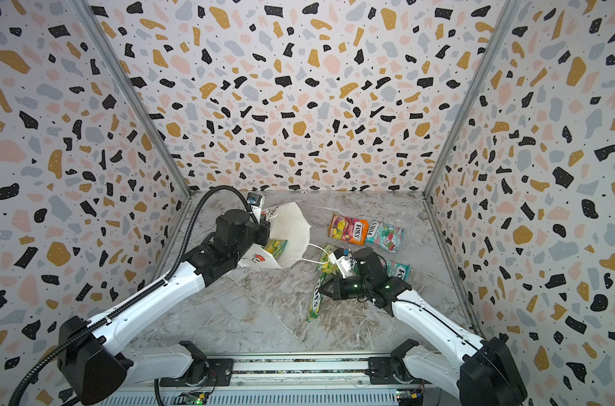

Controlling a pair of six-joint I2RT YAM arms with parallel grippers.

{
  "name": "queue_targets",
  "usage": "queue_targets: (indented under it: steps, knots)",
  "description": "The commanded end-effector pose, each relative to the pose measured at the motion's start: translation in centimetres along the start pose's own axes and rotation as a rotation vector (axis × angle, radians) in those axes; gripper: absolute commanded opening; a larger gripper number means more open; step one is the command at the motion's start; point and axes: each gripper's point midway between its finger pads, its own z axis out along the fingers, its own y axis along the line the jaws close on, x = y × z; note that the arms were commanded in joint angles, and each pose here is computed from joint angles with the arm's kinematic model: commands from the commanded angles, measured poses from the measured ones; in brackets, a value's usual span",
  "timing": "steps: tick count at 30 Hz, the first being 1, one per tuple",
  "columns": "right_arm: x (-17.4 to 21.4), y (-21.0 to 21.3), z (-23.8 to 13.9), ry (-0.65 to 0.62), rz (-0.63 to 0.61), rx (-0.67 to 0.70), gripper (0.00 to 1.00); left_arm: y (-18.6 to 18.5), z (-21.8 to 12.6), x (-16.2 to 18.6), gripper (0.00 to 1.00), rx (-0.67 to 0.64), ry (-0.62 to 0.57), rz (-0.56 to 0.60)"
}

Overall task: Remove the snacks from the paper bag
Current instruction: 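Lower the green packet onto the table nearer the robot and release it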

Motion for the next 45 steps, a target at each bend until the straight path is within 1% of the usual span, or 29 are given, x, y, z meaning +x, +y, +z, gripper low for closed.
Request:
queue_targets:
  steps: [1,3,8,16,20,23,29,30,32,34,37,41,45]
  knots:
    - [-1.3,1.5,0.3,-0.041,-0.040,-0.078,0.00,0.2,0.0,-1.3,0.00,-0.010,-0.033,-0.016]
    - [-0.8,0.3,0.4,-0.038,-0.034,-0.029,0.00,0.1,-0.1,-1.3,0.00,-0.007,-0.033,-0.015]
    - [0.9,-3.8,0.0,-0.014,-0.019,0.169,0.00,-0.1,-0.1,-1.4,0.00,0.004,-0.035,-0.015]
    - [3.3,-9.5,-1.2,0.024,0.036,0.429,0.00,-0.1,-0.2,-1.4,0.00,0.010,-0.035,-0.014]
    - [3.4,-10.6,-1.7,0.022,0.058,0.494,0.00,-0.3,-0.2,-1.4,0.00,0.018,-0.036,-0.014]
    - [3.7,-11.8,-2.5,0.022,0.102,0.584,0.00,-0.3,-0.1,-1.4,0.00,0.017,-0.036,-0.014]
    - [4.4,-13.7,-3.8,0.003,0.170,0.705,0.01,-0.3,-0.2,-1.4,0.00,0.020,-0.036,-0.014]
    - [4.3,-13.9,-4.0,-0.003,0.175,0.722,0.07,-0.3,-0.2,-1.4,0.00,0.021,-0.035,-0.014]
    - [4.1,-14.0,-4.3,-0.014,0.173,0.737,0.28,-0.4,-0.2,-1.4,0.00,0.027,-0.034,-0.012]
    - [3.6,-13.8,-4.7,-0.034,0.169,0.748,0.42,-0.7,-0.2,-1.4,0.00,0.041,-0.036,-0.008]
    - [2.3,-13.0,-5.4,-0.089,0.148,0.752,0.50,-1.3,-0.4,-1.5,0.00,0.076,-0.040,-0.001]
    - [0.1,-11.1,-6.2,-0.185,0.096,0.709,0.52,-2.0,-0.7,-1.6,0.00,0.125,-0.047,0.013]
    - [-2.5,-7.6,-6.0,-0.271,0.018,0.562,0.52,-2.9,-1.0,-1.8,0.00,0.183,-0.057,0.025]
